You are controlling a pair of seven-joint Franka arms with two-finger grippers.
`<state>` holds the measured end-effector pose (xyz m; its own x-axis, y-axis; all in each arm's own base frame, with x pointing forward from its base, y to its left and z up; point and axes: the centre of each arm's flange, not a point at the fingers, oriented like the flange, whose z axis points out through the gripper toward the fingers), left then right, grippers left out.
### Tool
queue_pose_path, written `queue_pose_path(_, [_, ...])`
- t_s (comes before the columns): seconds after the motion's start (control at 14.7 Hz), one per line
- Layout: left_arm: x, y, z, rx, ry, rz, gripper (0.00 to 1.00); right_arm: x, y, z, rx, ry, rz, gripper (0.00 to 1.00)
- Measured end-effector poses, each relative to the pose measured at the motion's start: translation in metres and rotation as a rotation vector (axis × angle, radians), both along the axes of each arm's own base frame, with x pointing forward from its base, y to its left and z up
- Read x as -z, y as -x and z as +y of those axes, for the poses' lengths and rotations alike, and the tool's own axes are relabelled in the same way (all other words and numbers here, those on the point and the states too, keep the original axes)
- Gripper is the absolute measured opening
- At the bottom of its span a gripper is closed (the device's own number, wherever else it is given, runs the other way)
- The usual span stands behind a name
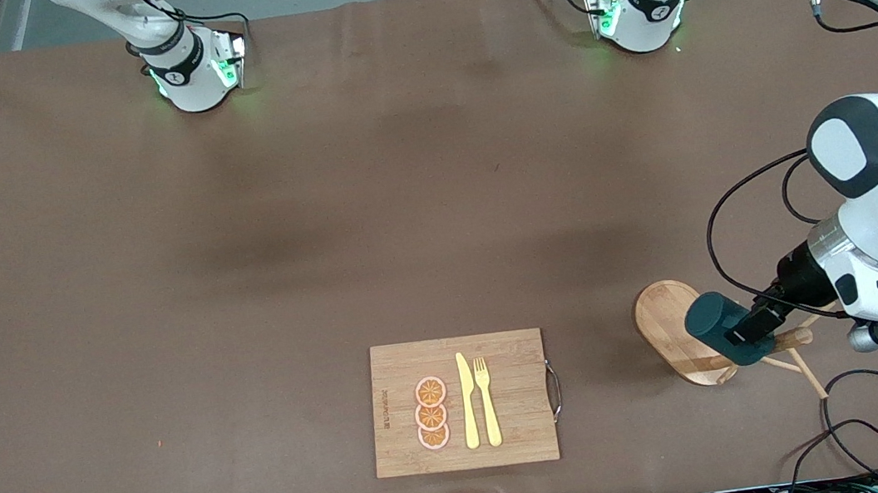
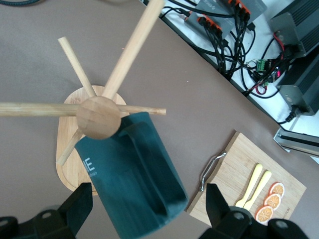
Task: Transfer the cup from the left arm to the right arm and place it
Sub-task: 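Close the left gripper on the teal mug's body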
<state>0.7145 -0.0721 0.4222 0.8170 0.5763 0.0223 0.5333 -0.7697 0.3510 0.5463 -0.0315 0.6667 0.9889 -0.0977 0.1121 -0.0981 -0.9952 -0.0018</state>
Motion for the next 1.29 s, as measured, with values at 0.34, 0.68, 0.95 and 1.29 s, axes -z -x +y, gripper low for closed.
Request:
queue_pose_path(0.34, [0.008,-0.003,0.014,-0.073,0.069,0.019,1.00,0.000,0.000,0.000,0.000,0.000,0.001,1.00])
queue_pose_path(0.68, [0.013,-0.005,0.027,-0.163,0.125,0.046,1.00,0.005,0.005,-0.002,0.000,0.004,0.049,1.00])
queue_pose_path(0.95, [0.021,-0.006,0.029,-0.221,0.139,0.075,1.00,0.008,0.009,-0.003,0.002,0.007,0.087,1.00])
queue_pose_path(1.29, [0.033,-0.008,0.027,-0.251,0.189,0.102,1.00,0.008,0.009,-0.004,-0.038,0.010,0.088,1.00])
